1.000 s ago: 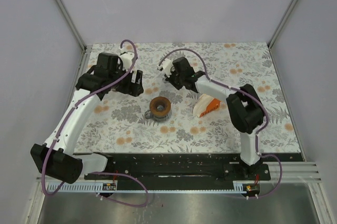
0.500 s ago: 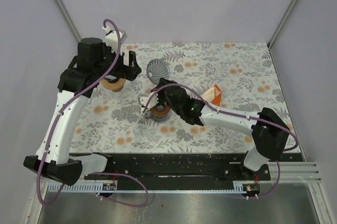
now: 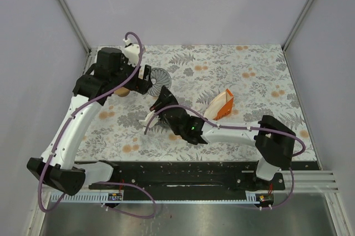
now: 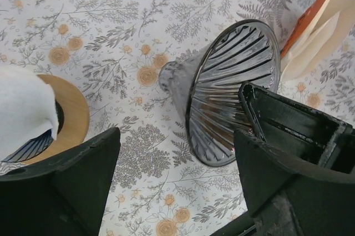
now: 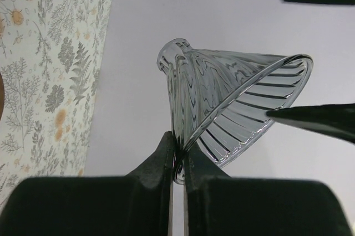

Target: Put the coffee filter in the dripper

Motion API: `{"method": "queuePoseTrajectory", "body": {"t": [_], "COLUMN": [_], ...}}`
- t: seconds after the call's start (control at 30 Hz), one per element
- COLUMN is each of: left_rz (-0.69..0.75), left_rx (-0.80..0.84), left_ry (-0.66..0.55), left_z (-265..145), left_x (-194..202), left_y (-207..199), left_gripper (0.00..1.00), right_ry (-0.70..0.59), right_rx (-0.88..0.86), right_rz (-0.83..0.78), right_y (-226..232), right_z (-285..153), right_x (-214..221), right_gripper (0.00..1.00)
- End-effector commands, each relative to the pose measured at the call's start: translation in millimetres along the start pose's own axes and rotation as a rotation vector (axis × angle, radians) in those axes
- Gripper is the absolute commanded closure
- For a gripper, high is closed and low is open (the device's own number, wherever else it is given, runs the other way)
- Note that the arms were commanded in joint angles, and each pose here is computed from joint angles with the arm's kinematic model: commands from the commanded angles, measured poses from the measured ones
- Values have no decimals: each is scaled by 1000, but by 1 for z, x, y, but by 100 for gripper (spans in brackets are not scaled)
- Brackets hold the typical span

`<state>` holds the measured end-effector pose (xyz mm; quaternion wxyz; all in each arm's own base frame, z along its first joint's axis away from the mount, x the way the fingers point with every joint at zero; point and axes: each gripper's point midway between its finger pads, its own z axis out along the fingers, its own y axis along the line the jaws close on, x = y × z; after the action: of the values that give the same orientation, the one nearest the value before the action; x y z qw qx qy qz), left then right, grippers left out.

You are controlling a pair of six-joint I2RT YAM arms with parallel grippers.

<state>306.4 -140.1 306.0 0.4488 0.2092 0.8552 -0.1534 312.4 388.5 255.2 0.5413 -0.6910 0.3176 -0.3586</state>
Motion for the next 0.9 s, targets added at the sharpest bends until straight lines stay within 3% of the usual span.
{"method": "queuePoseTrajectory", "body": {"t": [0.0, 0.1, 0.17, 0.27, 0.33, 0.37, 0.4, 0.43, 0.5, 0.6, 0.77, 0.87], "left_rz": [39, 31, 26, 8, -11, -24, -40, -46, -114, -154, -193, -220], "left_rx": [-38, -27, -22, -9, 5, 12, 17, 25, 26, 16, 35, 69], "left_ry": [-22, -15, 0, 21, 26, 30, 36, 35, 31, 14, -24, -18], "left_z": [11, 16, 19, 22, 22, 23, 24, 23, 23, 21, 15, 14], "left_x": [-7, -6, -2, 2, 3, 3, 4, 3, 0, -6, -17, -17], "left_y": [4, 3, 2, 0, -3, -3, -2, -1, 4, 14, 16, 10], "left_gripper": [19, 42, 68, 98, 100, 100, 100, 100, 100, 100, 100, 100], "right_ry": [25, 12, 16, 10, 9, 13, 21, 29, 44, -36, -422, -487], "right_rx": [105, 112, 110, 114, 144, 169, 191, 219, 243, 159, -155, -243], "right_rz": [-36, -28, -10, 38, 70, 91, 120, 163, 269, 466, 847, 1156], "right_y": [-33, -34, -35, -35, -41, -45, -49, -54, -63, -65, -74, -103], "right_z": [-10, -13, -13, -14, -14, -15, -15, -16, -18, -28, -85, -97], "right_x": [-5, -11, -9, -9, -9, -8, -7, -6, 0, -5, -47, -36], "right_gripper": [100, 100, 100, 100, 100, 89, 64, 47, 32, 17, 2, 0]}}
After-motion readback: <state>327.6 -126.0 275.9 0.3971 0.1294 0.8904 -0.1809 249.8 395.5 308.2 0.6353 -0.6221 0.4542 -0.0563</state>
